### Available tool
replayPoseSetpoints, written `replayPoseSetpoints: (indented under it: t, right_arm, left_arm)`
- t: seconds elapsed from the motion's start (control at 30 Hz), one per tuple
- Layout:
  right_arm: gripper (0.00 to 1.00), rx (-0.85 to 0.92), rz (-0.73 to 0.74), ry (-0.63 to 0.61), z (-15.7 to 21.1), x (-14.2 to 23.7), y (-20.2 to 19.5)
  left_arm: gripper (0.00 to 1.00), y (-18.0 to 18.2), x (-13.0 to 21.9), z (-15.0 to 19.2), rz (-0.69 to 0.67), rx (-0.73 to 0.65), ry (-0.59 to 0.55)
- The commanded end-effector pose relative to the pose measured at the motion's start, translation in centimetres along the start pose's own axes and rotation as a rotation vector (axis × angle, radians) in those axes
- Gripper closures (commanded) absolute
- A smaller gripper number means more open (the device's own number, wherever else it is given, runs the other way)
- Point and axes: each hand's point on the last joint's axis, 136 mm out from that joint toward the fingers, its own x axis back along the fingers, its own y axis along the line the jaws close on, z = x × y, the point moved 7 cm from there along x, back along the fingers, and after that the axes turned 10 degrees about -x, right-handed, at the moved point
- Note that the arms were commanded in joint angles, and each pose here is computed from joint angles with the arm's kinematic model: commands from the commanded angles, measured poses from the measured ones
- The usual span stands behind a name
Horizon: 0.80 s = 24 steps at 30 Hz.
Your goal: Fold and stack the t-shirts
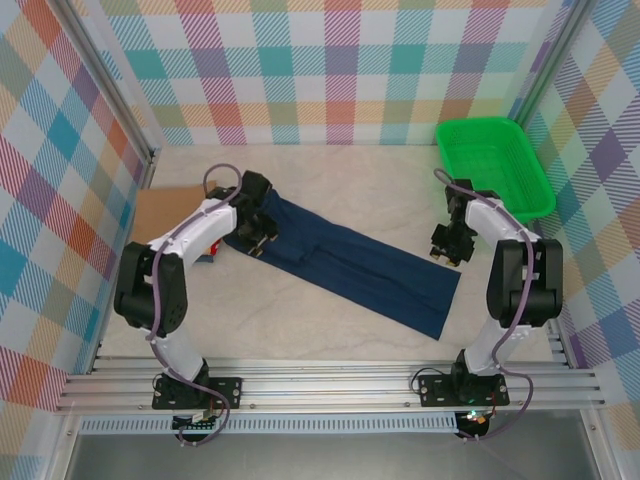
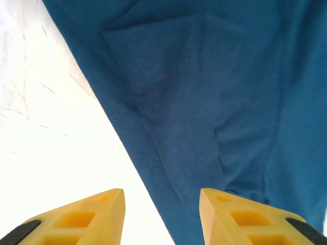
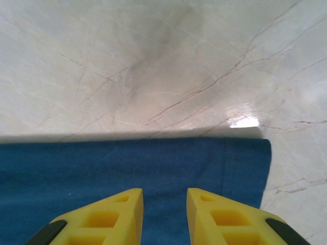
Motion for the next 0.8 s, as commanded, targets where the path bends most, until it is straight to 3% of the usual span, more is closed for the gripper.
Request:
replayPoseSetpoints:
  t: [0.0, 0.2, 0.33, 0.6, 0.77]
  right_arm:
    - [0.72, 0.031, 0.054, 0.084, 0.8, -2.0, -0.3]
    - [0.74, 0.014, 0.093, 0.192, 1.6, -4.4, -0.6]
    - [0.73, -0.04, 0.075, 0.251, 3.1, -4.9, -1.0]
    - [0.73, -0.094, 0.116, 0.338, 8.6, -4.8, 0.0]
    - [0.72, -0.226, 0.034, 0.399, 13.6, -4.4, 2.1]
  left_arm:
    - [0.59, -0.4, -3.5, -0.6, -0.035, 0.081, 0.031]
    - [0.61, 1.2, -6.3, -1.5, -0.185, 0.07, 0.012]
    - [0.61, 0.2, -8.2, -3.9, -0.184, 0.053, -0.003]
    - [0.61, -6.1, -11.6, -10.5, -0.087, -0.018, -0.036]
    - [0.61, -11.7, -12.9, -13.9, 0.087, -0.038, -0.046]
